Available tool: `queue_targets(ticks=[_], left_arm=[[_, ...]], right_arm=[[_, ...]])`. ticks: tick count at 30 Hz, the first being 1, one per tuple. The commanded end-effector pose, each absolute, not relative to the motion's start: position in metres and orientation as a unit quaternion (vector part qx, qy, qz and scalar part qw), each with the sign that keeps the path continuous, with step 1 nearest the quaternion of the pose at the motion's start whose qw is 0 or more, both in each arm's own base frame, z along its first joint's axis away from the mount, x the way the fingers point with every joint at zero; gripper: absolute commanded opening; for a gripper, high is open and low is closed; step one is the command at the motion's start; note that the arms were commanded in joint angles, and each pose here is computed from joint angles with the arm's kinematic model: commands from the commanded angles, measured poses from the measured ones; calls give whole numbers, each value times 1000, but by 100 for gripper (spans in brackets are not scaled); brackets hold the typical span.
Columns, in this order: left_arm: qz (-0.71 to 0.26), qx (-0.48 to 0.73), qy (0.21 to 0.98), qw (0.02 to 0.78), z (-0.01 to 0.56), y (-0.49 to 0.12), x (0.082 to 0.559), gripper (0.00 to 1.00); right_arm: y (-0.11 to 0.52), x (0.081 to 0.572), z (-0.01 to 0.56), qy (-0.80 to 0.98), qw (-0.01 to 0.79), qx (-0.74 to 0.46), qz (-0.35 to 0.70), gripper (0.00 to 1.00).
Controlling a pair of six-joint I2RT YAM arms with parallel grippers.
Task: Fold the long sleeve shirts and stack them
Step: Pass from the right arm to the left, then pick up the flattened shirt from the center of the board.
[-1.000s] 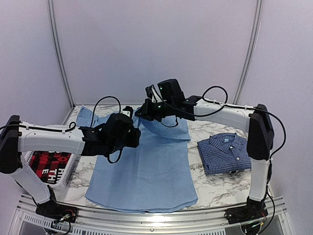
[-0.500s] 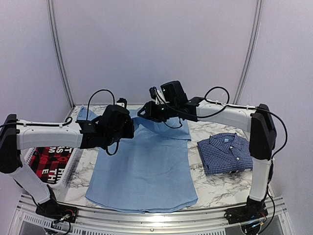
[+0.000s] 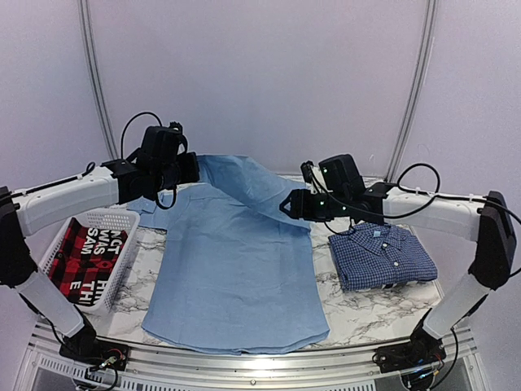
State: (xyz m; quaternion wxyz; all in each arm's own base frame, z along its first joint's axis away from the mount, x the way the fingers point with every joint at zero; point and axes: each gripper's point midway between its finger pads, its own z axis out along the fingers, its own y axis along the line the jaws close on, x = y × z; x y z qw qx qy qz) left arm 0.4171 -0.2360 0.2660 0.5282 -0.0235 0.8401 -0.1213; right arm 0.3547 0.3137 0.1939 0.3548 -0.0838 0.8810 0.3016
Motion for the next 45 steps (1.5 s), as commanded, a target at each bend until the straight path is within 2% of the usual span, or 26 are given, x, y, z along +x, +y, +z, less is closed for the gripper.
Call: queue_targets(ticks=[1, 6, 8, 13, 20, 25, 29, 38, 45], left_arm=[[-135, -28, 845, 516, 281, -221, 427, 0], [-144, -28, 844, 516, 290, -216, 434, 0], [-148, -26, 845, 514, 291, -218, 436, 0], [-154, -23, 846, 510, 289, -222, 438, 0], [-163, -26, 846, 507, 289, -225, 440, 0], [-173, -28, 844, 507, 294, -229, 441, 0], [-181, -26, 841, 510, 302, -232, 443, 0], [-194, -22, 839, 509, 310, -238, 445, 0], [-201, -21, 836, 510, 317, -240, 444, 0]], right_arm=[[286, 343, 185, 888, 368, -71, 266, 61], [261, 308, 156, 906, 332, -75, 252, 58], [252, 283, 136, 917, 302, -78, 249, 53], [242, 222, 106, 932, 248, -88, 248, 52], [226, 149, 83, 939, 186, -60, 283, 44], [226, 115, 69, 943, 156, -48, 291, 42], [227, 99, 57, 949, 136, -40, 282, 37], [230, 96, 40, 958, 135, -31, 253, 28], [235, 101, 51, 955, 150, -28, 253, 20]])
